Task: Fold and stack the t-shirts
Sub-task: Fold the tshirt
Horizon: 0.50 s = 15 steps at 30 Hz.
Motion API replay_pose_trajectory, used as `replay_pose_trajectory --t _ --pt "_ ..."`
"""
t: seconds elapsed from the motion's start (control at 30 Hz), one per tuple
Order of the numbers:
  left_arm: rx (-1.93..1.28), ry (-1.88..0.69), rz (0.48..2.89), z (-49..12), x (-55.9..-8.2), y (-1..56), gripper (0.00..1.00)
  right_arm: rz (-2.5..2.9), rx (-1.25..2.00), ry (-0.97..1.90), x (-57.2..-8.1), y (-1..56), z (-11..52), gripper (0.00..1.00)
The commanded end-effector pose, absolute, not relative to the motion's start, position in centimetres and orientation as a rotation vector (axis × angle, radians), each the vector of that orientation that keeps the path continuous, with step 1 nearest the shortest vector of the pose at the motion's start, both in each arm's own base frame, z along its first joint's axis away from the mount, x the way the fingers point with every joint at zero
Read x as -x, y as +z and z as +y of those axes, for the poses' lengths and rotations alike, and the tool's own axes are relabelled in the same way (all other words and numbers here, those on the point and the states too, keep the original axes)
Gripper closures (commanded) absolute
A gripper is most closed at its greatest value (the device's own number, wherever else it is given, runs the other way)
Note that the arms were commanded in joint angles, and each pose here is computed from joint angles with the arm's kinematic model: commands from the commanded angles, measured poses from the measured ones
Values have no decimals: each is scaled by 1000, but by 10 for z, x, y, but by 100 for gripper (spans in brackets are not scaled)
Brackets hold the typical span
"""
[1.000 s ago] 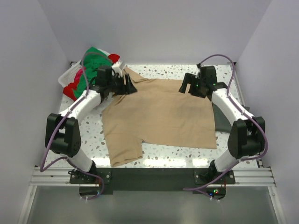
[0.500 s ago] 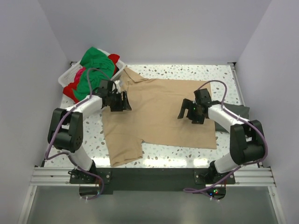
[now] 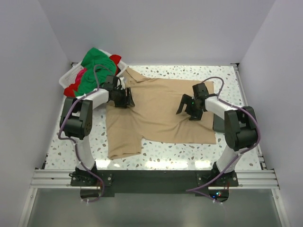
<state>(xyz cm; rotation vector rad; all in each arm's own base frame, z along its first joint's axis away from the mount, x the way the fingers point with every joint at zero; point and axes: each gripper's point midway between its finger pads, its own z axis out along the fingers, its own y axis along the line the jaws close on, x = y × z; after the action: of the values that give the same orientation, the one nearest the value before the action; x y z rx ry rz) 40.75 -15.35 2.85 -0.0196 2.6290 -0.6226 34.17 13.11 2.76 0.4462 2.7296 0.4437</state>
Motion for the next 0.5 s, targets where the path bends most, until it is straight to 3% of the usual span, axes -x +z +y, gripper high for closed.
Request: replay_pose_trajectory --t 0.0,0.47 --pt "3 -543 2682 -142 -418 -4 36 2830 -518 415 -334 -1 132 7" --pt "-33 -547 2544 -160 -500 21 36 2843 -388 364 -388 18 137 7"
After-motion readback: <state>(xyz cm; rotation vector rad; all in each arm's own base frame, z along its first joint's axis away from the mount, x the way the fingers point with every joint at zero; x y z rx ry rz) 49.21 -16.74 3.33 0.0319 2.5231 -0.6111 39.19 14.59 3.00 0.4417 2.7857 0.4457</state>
